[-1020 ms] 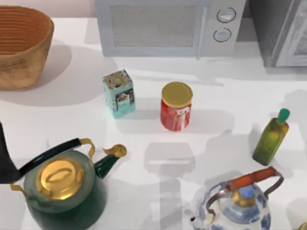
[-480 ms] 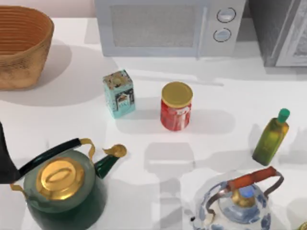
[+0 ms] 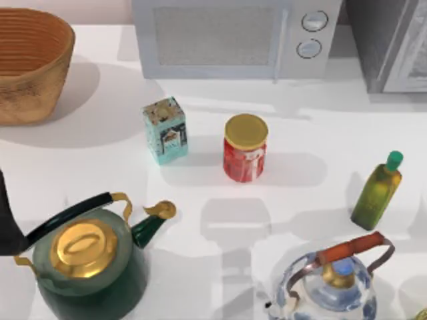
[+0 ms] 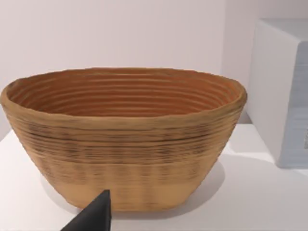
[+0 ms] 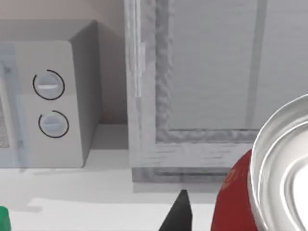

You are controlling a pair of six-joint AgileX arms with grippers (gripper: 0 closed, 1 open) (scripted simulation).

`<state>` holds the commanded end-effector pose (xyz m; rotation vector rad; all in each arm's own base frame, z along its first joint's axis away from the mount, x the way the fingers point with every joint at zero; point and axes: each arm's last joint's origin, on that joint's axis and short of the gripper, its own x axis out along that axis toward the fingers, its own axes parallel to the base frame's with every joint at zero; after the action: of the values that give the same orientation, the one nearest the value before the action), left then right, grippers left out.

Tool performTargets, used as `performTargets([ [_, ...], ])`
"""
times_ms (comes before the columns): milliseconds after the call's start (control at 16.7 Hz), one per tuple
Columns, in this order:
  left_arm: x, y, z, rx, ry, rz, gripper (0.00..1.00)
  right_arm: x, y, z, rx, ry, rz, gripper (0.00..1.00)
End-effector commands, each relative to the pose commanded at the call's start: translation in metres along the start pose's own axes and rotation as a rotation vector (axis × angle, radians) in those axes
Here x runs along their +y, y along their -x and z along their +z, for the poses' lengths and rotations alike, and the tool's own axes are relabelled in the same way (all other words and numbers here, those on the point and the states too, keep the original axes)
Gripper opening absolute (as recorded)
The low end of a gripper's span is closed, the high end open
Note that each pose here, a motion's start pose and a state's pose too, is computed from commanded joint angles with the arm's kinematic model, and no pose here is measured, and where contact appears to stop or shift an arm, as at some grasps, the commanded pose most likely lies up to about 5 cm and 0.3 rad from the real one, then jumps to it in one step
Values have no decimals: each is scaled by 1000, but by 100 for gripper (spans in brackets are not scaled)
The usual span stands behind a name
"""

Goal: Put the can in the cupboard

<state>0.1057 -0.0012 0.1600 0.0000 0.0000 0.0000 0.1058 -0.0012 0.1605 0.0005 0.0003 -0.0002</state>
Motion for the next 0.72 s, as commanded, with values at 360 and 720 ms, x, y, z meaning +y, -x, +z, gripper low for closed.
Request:
performTargets([
  [360, 0, 0, 0, 0, 0, 0, 100, 0, 0, 3, -1, -2, 6, 0],
  [720, 0, 0, 0, 0, 0, 0, 100, 5, -3, 75, 5, 15, 35, 0],
])
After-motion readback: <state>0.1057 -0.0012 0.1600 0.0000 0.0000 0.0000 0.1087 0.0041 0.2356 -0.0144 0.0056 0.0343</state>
